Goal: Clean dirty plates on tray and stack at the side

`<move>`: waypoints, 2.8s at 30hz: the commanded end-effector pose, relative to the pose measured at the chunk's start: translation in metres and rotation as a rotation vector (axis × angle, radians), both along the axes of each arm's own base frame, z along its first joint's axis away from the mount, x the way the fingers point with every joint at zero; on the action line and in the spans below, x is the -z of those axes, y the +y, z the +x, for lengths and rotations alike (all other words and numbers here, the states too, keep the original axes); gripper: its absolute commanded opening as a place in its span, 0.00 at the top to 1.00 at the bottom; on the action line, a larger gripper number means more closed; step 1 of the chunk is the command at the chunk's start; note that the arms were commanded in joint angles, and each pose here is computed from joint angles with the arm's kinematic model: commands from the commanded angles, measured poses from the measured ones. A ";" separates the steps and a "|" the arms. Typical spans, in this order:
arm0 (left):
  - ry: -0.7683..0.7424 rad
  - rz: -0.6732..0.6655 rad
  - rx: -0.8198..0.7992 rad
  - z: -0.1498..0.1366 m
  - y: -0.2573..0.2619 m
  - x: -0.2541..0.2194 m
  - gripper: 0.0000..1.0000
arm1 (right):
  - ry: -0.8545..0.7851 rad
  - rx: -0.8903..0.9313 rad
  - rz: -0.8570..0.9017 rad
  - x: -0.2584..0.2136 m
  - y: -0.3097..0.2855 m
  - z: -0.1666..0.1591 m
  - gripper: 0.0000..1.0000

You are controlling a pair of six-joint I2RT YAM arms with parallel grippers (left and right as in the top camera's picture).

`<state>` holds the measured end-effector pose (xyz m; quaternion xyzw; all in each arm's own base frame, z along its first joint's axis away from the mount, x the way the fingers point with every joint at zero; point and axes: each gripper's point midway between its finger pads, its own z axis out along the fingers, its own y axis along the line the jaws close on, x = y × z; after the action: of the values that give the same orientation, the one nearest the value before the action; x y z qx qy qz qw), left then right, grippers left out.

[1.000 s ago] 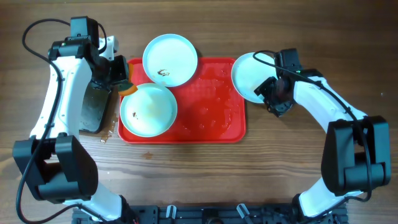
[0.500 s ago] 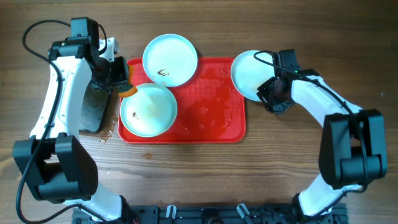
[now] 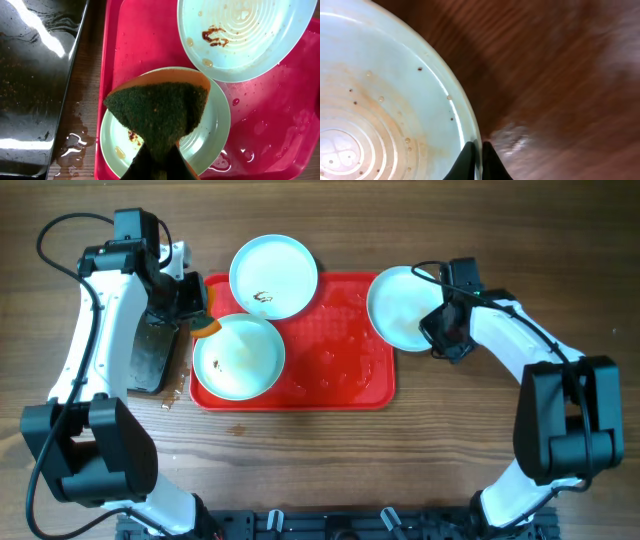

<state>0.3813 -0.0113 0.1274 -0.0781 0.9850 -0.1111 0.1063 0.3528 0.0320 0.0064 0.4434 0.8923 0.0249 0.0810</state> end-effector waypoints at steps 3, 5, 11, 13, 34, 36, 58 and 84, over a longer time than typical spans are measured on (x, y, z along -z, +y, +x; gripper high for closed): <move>-0.034 -0.010 0.020 0.003 -0.003 -0.011 0.96 | 0.008 0.120 -0.167 -0.027 -0.069 -0.011 0.95; -0.033 -0.010 0.019 0.003 -0.003 -0.011 0.96 | 0.021 0.153 -0.174 -0.029 -0.096 -0.016 0.95; -0.033 -0.010 0.019 0.003 -0.003 -0.011 0.96 | 0.051 0.260 -0.195 -0.029 -0.165 -0.036 0.95; -0.034 -0.010 0.019 0.003 -0.003 -0.011 0.96 | 0.058 0.280 -0.196 -0.029 -0.175 -0.041 0.95; -0.028 0.096 -0.151 0.005 0.048 -0.009 0.96 | -0.257 -0.212 -0.115 -0.152 -0.057 0.003 0.40; -0.019 0.091 -0.226 0.001 0.069 -0.009 0.96 | -0.227 -0.344 -0.074 -0.140 -0.016 0.004 0.34; 0.020 -0.041 0.082 -0.018 0.133 0.098 0.96 | -0.265 -1.161 0.403 -0.098 0.184 -0.026 0.26; 0.089 -0.120 -0.037 -0.009 0.120 0.135 0.96 | -0.220 -1.189 0.386 -0.094 0.189 -0.038 0.26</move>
<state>0.3821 0.1196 0.0014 -0.0735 0.9846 -0.1332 0.0860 0.3142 0.2202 0.1024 -0.1154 0.9522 0.2759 0.0631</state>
